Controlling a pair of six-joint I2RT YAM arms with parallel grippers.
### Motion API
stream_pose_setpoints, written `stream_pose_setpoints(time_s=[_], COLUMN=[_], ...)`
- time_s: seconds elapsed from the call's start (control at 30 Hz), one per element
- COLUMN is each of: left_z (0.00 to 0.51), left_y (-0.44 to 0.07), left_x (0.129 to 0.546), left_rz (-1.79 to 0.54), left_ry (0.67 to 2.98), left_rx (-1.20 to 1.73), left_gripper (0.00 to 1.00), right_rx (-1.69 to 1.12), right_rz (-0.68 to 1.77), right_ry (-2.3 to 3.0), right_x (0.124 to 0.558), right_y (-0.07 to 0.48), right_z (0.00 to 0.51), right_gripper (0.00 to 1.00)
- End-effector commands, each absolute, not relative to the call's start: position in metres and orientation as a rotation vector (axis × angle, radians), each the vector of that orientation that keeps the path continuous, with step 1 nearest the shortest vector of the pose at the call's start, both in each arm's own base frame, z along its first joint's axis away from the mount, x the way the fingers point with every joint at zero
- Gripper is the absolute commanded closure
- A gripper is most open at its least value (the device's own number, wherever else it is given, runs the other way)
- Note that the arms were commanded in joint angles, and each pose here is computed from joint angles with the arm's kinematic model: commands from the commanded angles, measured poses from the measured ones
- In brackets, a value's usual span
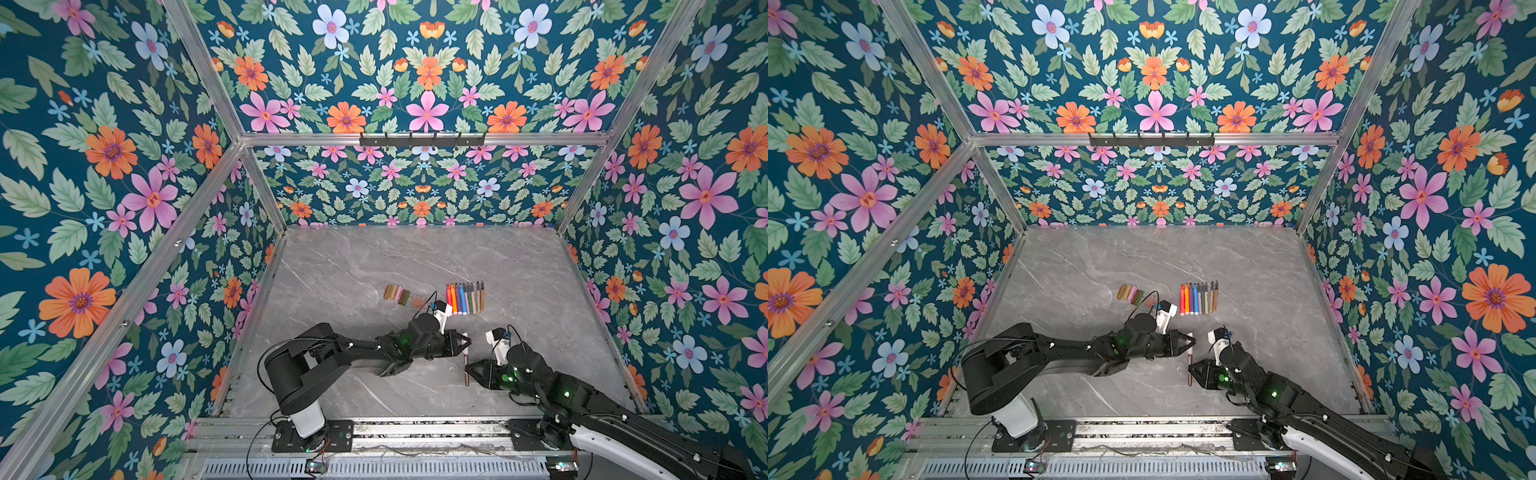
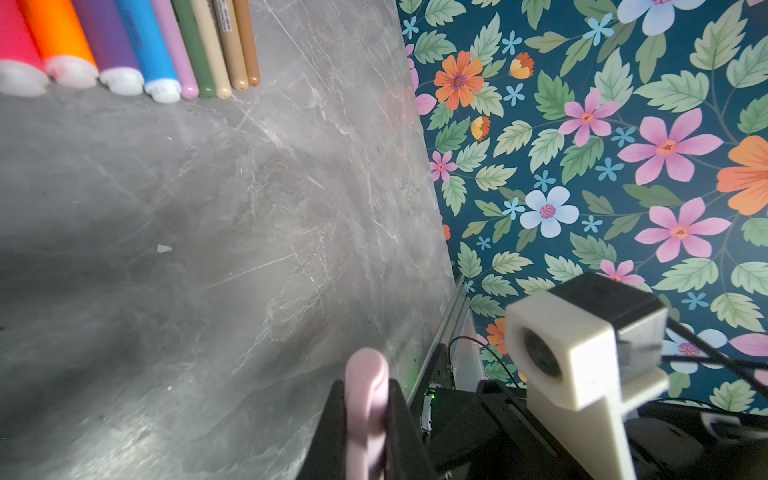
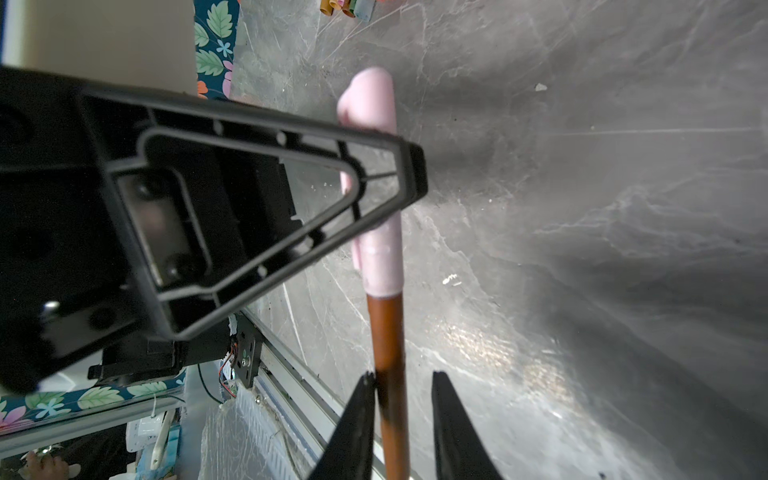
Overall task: Open the pen caps
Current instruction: 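Pull the pink cap off with the left gripper while the right holds the pen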
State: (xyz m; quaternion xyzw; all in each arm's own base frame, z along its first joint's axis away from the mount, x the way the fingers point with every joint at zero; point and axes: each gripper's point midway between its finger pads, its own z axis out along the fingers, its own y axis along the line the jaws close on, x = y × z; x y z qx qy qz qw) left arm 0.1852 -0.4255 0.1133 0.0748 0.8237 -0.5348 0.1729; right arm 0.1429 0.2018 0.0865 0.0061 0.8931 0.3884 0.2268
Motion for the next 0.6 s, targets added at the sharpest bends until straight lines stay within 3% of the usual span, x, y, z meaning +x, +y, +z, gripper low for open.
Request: stream_pose_setpoints(time_s=[0.0, 0.13, 0.27, 0.33, 0.43, 0.57], left_z=[0.127, 0.131, 0.135, 0.138, 0.146, 0.175], left_y=[-0.433, -0.437, -0.441, -0.438, -0.429, -0.408], left_x=[0.183, 0.183, 0.186, 0.194, 0.230, 0.309], left_rz=[-1.597, -1.625, -1.641, -1.632, -1.614, -1.580], left_ry=[2.280, 2.268, 2.260, 2.256, 2.244, 2.164], left_rx=[0.228, 0.228, 0.238, 0.222, 0.182, 0.100], left_gripper=[1.00, 1.00, 1.00, 1.00, 1.00, 1.00], right_rx=[0.017, 0.017, 0.014, 0.018, 0.012, -0.002], right_rz=[1.057, 1.058, 1.056, 1.052, 1.064, 1.082], right_ry=[2.448, 2.448, 2.450, 2.449, 2.439, 2.425], right_x=[0.146, 0.146, 0.147, 0.147, 0.147, 0.148], right_y=[0.201, 0.202, 0.202, 0.201, 0.202, 0.206], right_z=[0.088, 0.088, 0.088, 0.088, 0.090, 0.092], right_gripper=[0.74, 0.77, 1.00, 1.00, 1.00, 1.00])
